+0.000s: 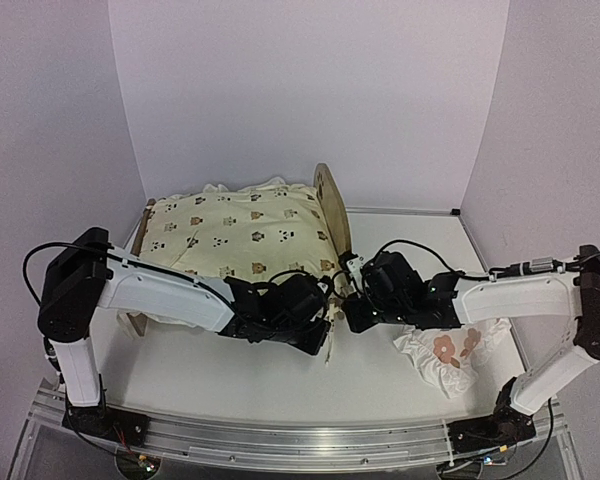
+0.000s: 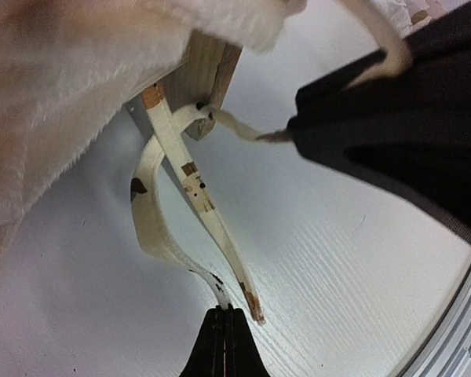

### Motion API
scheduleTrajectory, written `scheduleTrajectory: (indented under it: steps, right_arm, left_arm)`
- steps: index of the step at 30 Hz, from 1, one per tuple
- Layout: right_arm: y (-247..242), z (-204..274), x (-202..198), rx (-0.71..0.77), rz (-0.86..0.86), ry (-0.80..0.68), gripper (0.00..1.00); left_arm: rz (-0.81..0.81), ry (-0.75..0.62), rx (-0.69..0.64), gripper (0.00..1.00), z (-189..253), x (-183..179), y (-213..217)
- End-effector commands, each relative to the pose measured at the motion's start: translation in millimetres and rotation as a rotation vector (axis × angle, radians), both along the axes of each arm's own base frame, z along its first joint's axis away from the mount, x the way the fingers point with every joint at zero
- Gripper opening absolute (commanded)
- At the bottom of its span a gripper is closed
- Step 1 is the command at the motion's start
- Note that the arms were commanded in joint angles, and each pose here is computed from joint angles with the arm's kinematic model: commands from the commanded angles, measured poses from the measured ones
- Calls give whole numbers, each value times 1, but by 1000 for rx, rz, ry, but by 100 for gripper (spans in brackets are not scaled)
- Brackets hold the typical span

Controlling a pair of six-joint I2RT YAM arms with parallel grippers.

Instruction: Set up the pet bed

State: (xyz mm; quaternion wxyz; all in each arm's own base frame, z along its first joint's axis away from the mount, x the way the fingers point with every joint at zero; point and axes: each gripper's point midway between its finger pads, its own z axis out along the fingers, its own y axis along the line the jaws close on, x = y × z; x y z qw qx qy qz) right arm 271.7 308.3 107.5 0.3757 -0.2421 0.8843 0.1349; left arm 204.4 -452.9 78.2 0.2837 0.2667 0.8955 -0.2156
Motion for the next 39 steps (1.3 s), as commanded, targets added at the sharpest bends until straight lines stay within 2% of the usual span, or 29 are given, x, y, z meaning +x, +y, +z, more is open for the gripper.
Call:
scheduleTrajectory:
  steps: [1, 7, 14, 22, 28, 36, 39]
  right_arm:
    - [11, 18, -9, 48, 51, 41, 3]
    - [14, 22, -9, 51, 60, 52, 5]
    - [19, 31, -9, 76, 74, 65, 6]
    - [19, 38, -7, 90, 72, 69, 6]
    - [18, 42, -1, 99, 41, 60, 6]
    - [15, 52, 4, 129, 5, 51, 8]
    - [15, 52, 4, 134, 2, 57, 19]
  left_arm:
    - [-34, -87, -191, 0, 65, 20, -26]
    - [-30, -122, -272, 0, 81, 36, -36]
    - [58, -140, -378, 0, 92, 63, -32]
    - [152, -147, -391, 0, 80, 82, -33]
    - [106, -89, -466, 0, 78, 74, -47]
    - [74, -9, -497, 0, 61, 64, -56]
    - [57, 13, -514, 0, 59, 61, -60]
